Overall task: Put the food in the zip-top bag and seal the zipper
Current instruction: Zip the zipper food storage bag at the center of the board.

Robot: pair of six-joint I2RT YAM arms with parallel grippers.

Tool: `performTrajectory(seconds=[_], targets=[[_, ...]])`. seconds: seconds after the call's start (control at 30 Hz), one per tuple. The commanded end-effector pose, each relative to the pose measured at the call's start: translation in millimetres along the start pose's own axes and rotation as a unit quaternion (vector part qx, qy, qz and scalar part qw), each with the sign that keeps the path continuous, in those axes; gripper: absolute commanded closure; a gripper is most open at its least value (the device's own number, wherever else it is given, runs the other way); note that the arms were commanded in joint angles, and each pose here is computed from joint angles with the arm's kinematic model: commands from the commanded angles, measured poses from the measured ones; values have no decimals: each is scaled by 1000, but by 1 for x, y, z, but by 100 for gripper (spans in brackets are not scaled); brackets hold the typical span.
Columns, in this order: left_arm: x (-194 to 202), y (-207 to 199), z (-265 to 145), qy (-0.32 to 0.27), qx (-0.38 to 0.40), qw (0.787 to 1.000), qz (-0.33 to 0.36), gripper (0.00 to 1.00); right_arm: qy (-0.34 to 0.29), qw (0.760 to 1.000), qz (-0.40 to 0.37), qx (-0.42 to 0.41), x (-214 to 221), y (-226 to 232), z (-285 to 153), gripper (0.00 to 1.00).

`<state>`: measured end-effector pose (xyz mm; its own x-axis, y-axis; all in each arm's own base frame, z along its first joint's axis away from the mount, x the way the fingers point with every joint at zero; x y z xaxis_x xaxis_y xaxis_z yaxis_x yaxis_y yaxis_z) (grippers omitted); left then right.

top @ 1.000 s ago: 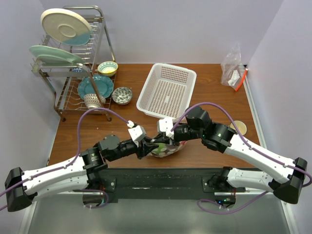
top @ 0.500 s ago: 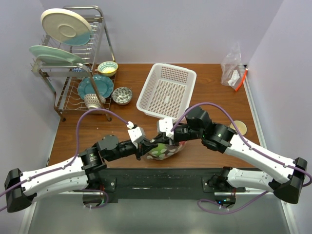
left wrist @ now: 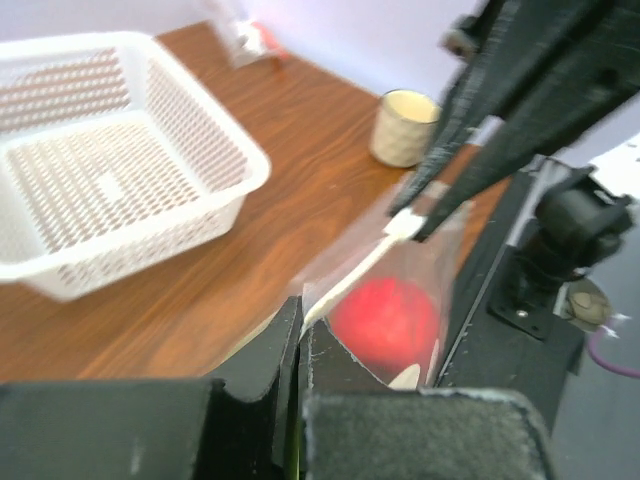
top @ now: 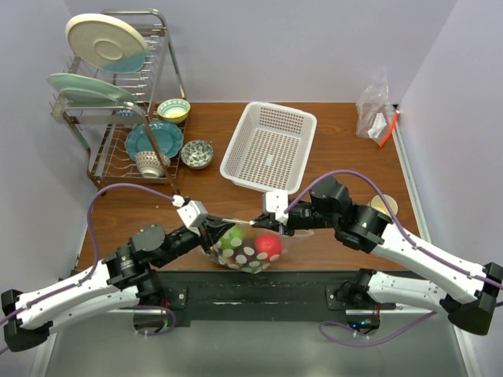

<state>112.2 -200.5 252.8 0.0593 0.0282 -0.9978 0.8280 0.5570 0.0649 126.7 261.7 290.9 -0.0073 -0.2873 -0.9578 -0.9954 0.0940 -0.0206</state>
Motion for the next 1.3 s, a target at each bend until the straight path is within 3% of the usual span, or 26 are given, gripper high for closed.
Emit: performTrajectory(seconds=[0.0,0.3,0.6,1.0,1.27], targets=[[-17,35,-13,17,-136,990,-24,100,22,998,29,47,15,-4,-12,100],[-25,78,-58,36,-315,947,-59,100,20,993,79,83,30,4,-32,100],[-18,90,-74,85,-381,919,-53,100,19,986,124,107,46,15,-51,100],[-15,85,-57,86,-363,926,-54,100,-3,982,132,133,42,11,-57,100],[-9,77,-19,107,-345,932,-43,100,-30,960,153,234,24,-19,-57,100]])
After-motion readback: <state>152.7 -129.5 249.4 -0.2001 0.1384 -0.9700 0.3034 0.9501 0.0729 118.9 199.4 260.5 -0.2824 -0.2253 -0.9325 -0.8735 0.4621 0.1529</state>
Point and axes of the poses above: each gripper's point midway between its finger pads, its own z axis out along the fingers, its own y axis along the line the jaws close on, x = y × z, the point moved 5 cm from there along -z, back along the fingers, and after that the axes turned 13 degrees about z, right-handed, at the moved point
